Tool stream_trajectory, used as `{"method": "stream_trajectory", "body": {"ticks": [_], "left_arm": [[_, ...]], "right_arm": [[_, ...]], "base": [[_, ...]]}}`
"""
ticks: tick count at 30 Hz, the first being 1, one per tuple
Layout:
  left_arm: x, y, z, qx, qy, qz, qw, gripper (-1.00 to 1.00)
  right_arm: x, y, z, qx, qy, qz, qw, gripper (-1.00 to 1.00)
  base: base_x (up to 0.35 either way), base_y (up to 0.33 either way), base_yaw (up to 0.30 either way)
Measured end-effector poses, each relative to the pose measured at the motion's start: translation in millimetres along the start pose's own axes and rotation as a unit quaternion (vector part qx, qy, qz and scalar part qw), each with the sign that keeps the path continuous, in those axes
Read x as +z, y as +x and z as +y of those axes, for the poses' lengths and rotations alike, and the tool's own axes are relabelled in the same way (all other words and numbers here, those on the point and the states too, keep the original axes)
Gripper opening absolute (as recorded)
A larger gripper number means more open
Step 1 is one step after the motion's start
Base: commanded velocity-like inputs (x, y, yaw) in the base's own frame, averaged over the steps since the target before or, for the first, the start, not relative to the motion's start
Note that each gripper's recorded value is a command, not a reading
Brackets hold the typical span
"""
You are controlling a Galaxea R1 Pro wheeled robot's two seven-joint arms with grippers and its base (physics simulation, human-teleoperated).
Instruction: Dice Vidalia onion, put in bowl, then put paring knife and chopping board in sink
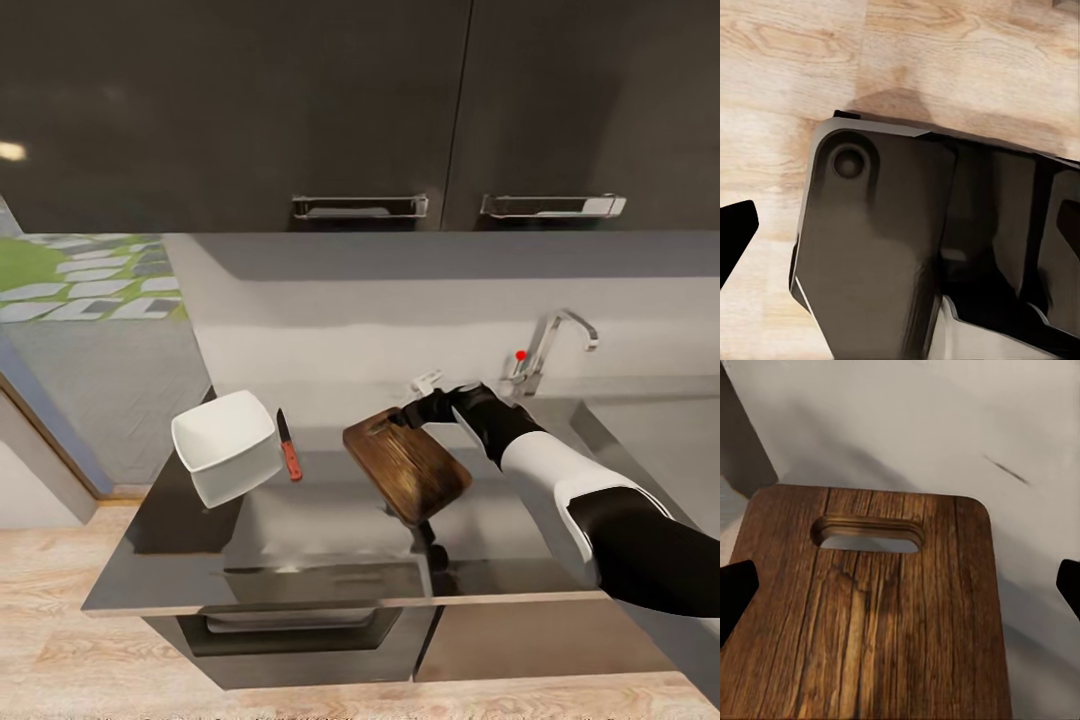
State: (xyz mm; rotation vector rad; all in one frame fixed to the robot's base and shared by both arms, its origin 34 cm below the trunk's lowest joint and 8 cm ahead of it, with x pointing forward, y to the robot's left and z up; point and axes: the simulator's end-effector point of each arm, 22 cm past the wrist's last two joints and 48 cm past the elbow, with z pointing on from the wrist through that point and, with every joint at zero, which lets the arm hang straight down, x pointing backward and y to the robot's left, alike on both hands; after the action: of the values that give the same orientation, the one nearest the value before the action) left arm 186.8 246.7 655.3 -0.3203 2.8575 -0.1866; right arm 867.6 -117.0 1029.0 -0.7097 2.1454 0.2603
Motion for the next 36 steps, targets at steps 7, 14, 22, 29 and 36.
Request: {"method": "stream_trajectory", "body": {"ticks": [7,14,22,29,36], "left_arm": [[1.5,6.1,-15.3,0.02,0.016,0.01,0.9996,1.0],[1.3,9.7,-14.7,0.025,0.017,0.015,0.9994,1.0],[0.9,14.0,-13.4,0.024,0.015,0.021,0.9994,1.0],[0.4,18.3,-12.0,0.024,0.014,0.027,0.9993,1.0],[0.0,22.1,-11.0,0.024,0.013,0.032,0.9991,1.0]], "right_arm": [[3.6,-0.7,-3.2,0.014,-0.004,-0.016,0.9998,1.0],[8.9,4.9,-3.2,0.017,-0.006,-0.014,0.9997,1.0],[15.3,12.1,-2.0,0.019,-0.009,-0.009,0.9997,1.0],[20.7,17.8,-0.6,0.021,-0.011,-0.005,0.9997,1.0],[26.2,23.8,0.9,0.023,-0.014,-0.001,0.9996,1.0]], "base": [[0.0,0.0,0.0],[0.0,0.0,0.0],[0.002,0.0,0.0],[0.087,0.0,0.0],[0.049,0.0,0.0]]}}
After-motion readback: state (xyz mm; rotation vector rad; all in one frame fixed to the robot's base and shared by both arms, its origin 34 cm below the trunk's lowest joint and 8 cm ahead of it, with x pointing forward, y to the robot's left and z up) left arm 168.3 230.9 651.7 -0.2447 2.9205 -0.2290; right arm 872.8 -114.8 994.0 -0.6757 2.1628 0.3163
